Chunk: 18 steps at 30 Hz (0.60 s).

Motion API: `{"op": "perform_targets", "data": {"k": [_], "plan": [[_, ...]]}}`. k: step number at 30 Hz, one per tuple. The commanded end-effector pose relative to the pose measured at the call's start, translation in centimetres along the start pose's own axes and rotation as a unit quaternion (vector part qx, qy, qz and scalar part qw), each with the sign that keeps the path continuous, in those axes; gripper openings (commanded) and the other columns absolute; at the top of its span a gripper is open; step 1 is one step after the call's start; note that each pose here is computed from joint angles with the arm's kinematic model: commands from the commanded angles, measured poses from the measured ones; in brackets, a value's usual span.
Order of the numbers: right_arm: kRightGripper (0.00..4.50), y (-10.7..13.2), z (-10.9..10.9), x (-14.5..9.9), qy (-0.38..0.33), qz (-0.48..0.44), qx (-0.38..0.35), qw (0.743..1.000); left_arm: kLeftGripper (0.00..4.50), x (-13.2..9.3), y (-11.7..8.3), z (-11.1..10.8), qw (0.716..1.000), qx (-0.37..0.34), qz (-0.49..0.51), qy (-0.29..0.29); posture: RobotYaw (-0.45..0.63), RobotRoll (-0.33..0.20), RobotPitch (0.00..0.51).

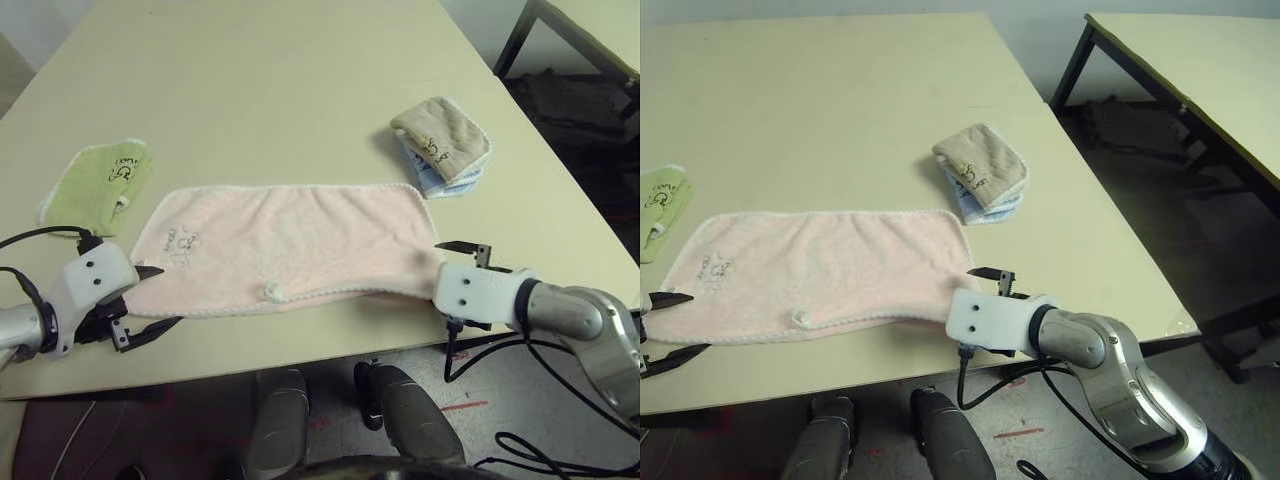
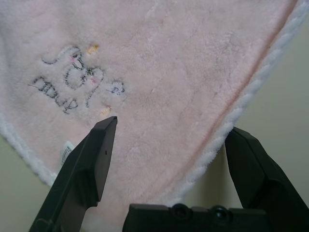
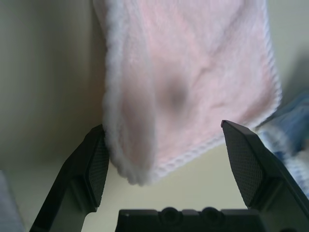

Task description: Fold the towel and set it aside.

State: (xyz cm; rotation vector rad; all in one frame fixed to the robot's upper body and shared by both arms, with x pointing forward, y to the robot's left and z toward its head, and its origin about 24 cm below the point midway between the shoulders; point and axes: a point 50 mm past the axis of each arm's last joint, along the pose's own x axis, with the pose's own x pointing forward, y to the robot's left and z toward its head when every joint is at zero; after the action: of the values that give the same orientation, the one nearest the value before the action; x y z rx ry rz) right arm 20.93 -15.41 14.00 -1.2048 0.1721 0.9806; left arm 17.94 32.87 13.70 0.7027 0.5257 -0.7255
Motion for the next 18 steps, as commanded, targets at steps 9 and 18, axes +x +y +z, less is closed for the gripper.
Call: {"op": "perform_targets", "data": {"k": [9, 18], "plan": [[4.5, 1.4, 0.3, 0.3, 0.041, 0.051, -0.051, 0.997, 4.05, 0.9, -1.2, -1.2, 1.0, -0.012, -0.023, 0.011, -0.11, 0.0, 0.191], [2.0, 0.6, 1.0, 0.5, 0.027, 0.048, -0.054, 0.997, 1.11, 1.2, -1.3, -1.2, 0.999, -0.018, -0.035, 0.005, -0.1, 0.0, 0.189]]}}
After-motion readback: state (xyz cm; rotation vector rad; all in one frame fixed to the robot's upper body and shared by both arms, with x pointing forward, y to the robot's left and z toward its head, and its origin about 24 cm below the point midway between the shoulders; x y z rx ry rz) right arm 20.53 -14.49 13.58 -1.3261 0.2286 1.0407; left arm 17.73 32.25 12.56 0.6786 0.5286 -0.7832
